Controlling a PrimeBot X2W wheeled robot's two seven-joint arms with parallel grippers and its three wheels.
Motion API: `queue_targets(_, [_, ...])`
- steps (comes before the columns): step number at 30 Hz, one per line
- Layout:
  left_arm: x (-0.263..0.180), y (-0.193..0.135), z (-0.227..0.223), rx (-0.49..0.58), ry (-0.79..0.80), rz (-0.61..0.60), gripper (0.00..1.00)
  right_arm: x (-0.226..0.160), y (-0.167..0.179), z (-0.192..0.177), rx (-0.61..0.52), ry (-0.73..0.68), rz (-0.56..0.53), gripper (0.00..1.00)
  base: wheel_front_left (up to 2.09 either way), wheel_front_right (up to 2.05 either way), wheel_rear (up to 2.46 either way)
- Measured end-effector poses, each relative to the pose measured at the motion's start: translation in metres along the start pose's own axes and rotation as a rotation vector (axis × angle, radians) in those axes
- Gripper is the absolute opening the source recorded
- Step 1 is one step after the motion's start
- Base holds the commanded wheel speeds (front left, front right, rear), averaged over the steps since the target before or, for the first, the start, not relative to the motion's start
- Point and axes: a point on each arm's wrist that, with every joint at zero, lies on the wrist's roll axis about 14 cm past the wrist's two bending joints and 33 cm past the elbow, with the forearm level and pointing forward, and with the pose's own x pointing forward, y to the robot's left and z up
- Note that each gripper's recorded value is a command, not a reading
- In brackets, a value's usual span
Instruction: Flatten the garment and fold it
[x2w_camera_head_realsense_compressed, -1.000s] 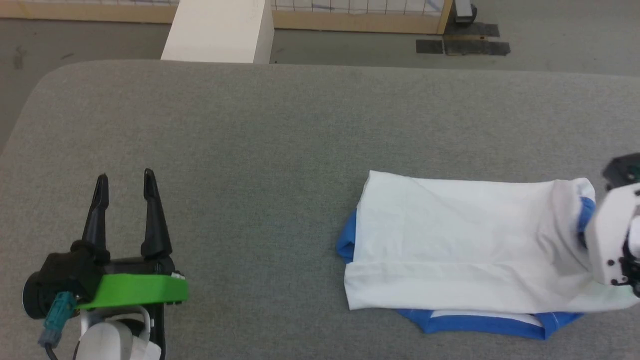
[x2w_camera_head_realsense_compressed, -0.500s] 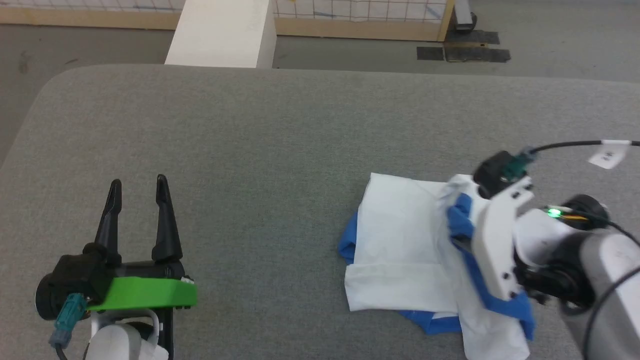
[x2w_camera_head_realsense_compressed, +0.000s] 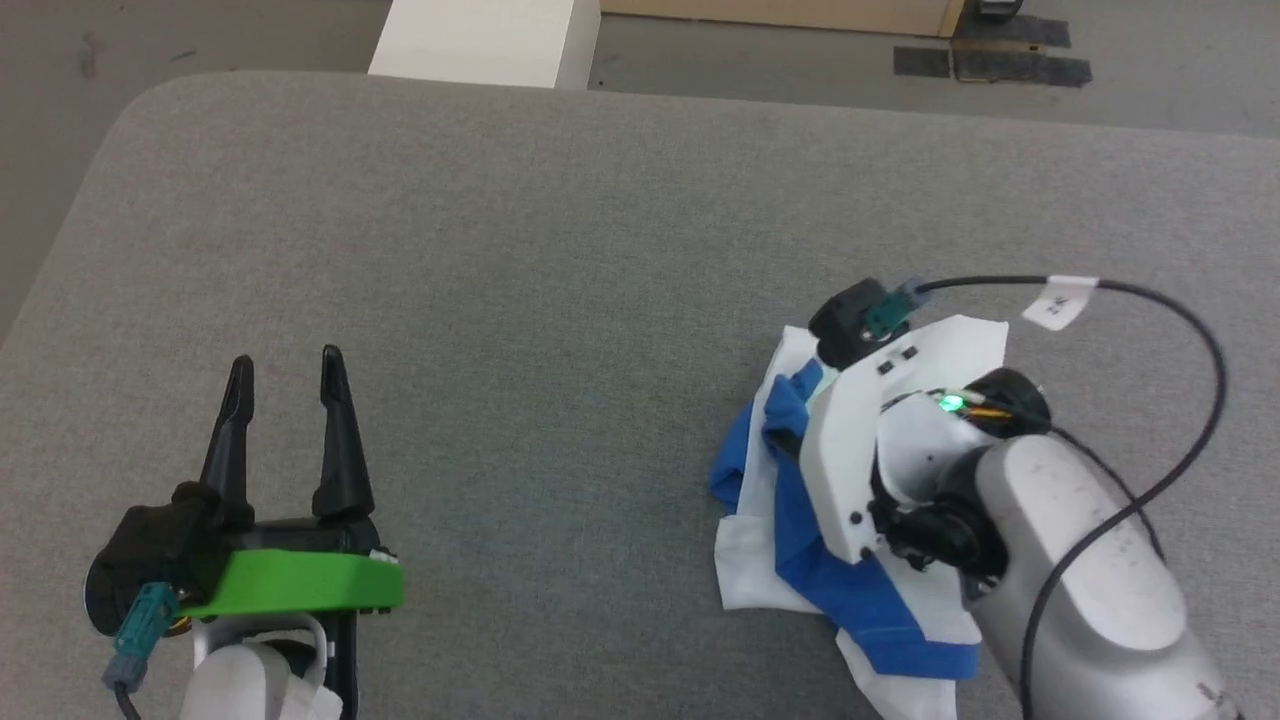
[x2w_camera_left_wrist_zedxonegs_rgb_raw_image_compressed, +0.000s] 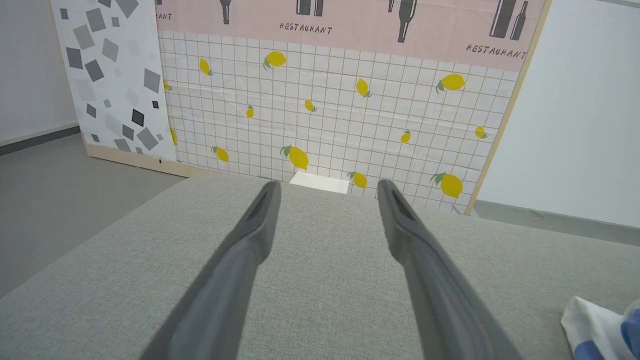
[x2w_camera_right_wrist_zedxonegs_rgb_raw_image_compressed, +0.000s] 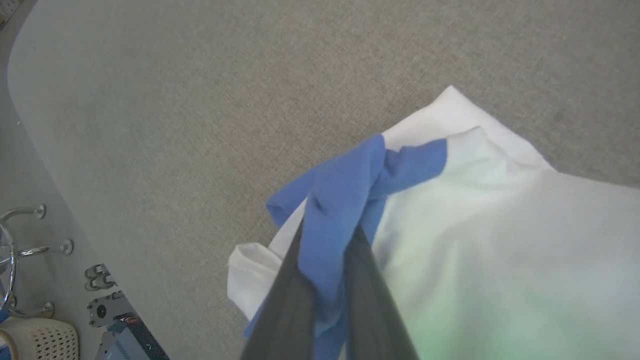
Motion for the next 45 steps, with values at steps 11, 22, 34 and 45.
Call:
queue_targets(11, [0.002,-0.003,-0.002,-0.011,0.005,-0.003,1.00,0.027,0.014,-0.018,0.040,-0.011,0.025,1.00,0.00,0.00,0.00])
queue_targets(22, [0.000,-0.014,0.015,-0.017,-0.046,-0.042,1.00,-0.035,0.018,0.078,0.023,-0.419,0.013,1.00,0.00,0.00,0.00])
queue_targets(34, [0.005,-0.034,0.019,-0.011,-0.064,-0.101,1.00,-0.086,-0.063,-0.007,0.072,-0.313,-0.338,1.00,0.00,0.00,0.00])
queue_targets(45, [0.008,-0.033,-0.002,-0.006,-0.006,-0.096,1.00,-0.047,-0.069,-0.067,0.117,-0.066,-0.360,1.00,0.00,0.00,0.00])
